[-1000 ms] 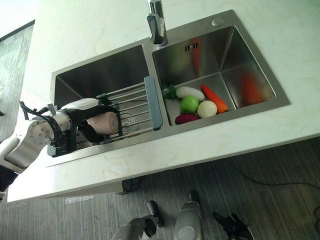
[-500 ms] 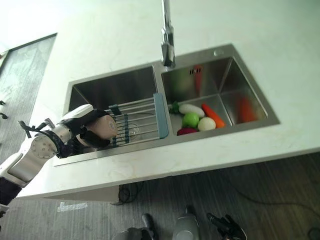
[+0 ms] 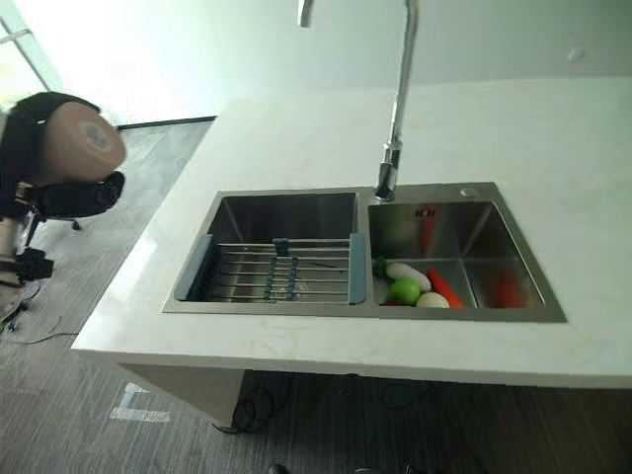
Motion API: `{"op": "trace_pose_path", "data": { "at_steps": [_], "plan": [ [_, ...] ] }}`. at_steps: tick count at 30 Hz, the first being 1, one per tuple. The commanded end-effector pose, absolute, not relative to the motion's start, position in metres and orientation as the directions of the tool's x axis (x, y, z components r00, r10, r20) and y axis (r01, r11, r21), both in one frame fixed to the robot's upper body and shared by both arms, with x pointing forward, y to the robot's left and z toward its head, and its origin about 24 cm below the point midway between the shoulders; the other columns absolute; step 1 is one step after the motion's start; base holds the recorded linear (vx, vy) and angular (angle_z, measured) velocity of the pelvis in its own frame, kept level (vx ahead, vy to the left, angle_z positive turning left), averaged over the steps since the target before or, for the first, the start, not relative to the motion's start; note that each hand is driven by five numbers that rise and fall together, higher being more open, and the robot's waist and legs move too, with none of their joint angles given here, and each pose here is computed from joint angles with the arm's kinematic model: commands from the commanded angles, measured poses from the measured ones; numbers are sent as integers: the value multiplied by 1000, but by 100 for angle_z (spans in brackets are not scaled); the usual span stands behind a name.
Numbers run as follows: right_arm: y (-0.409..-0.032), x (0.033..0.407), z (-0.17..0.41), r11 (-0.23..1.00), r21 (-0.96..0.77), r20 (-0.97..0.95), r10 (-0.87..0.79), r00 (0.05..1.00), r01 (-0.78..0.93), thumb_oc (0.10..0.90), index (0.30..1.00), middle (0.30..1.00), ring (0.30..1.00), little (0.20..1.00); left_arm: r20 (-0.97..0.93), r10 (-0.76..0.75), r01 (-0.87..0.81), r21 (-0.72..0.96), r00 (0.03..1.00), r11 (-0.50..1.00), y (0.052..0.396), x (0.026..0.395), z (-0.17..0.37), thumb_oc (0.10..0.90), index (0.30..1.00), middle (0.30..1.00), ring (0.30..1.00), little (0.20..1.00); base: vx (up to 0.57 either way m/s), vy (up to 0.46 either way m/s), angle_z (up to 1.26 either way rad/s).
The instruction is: Place the dishes in the dishwasher.
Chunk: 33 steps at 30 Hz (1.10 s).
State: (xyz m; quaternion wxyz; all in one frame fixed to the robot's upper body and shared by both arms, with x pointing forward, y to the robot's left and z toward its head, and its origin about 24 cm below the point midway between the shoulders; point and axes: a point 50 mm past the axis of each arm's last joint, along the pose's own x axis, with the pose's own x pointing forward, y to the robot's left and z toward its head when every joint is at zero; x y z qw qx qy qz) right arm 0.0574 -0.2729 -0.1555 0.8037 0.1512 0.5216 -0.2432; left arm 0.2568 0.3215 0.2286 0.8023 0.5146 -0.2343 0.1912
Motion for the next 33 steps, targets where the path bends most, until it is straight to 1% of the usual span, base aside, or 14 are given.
{"op": "trace_pose_path", "data": {
  "at_steps": [1,3,4,5,9,13,17,21,23,26,29,31,33],
  "plan": [
    [-280,72,-151,899,-5,-907,-189,376,438,800,900,900,900,900,796,156,-786,509,585,351,345,235,298,400,300,300,300,300,-143,-110,44],
    [-280,70,-151,919,-12,-919,-166,359,394,800,900,900,900,900,780,176,-772,509,601,381,352,231,293,400,300,300,300,300,-197,-83,79],
    [-279,69,-151,939,-23,-921,-153,358,342,800,900,900,900,900,758,196,-751,507,622,423,358,229,287,400,300,300,300,300,-235,-57,106],
    [-280,71,-151,942,-29,-917,-158,366,333,800,900,900,900,900,749,205,-741,501,630,446,360,228,281,400,300,300,300,300,-267,-35,141],
    [-285,84,-146,920,1,-887,-181,425,393,800,900,900,900,900,738,211,-717,476,640,510,355,233,257,400,300,300,300,300,-238,24,145],
    [-291,99,-138,914,24,-833,-206,513,406,800,900,900,900,900,747,204,-695,432,632,574,347,242,254,400,300,300,300,300,-334,214,163],
    [-285,106,-138,916,74,-837,-158,524,395,800,900,900,900,900,742,178,-677,450,647,582,345,248,256,400,300,300,300,300,-106,220,156],
    [-274,119,-139,916,101,-833,-136,536,389,800,900,900,900,900,750,85,-651,506,656,566,328,252,258,400,300,300,300,300,-50,205,56],
    [-263,127,-140,916,119,-818,-128,561,382,800,900,900,900,900,743,9,-610,543,670,577,311,254,257,400,300,300,300,300,-50,265,58],
    [-257,131,-139,921,124,-804,-125,581,370,800,900,900,900,900,742,-43,-588,563,669,581,294,256,256,400,300,300,300,300,17,144,39],
    [-263,125,-138,907,133,-798,-142,586,400,800,900,900,900,900,732,-136,-538,600,667,593,269,267,250,400,300,300,300,300,0,6,78],
    [-268,121,-138,906,129,-800,-145,583,402,800,900,900,900,900,721,-177,-513,622,669,592,256,275,251,400,300,300,300,300,21,-58,202],
    [-271,118,-138,903,126,-807,-147,571,410,800,900,900,900,900,714,-201,-492,631,671,600,247,280,255,400,300,300,300,300,39,-90,101]
  ]
}}
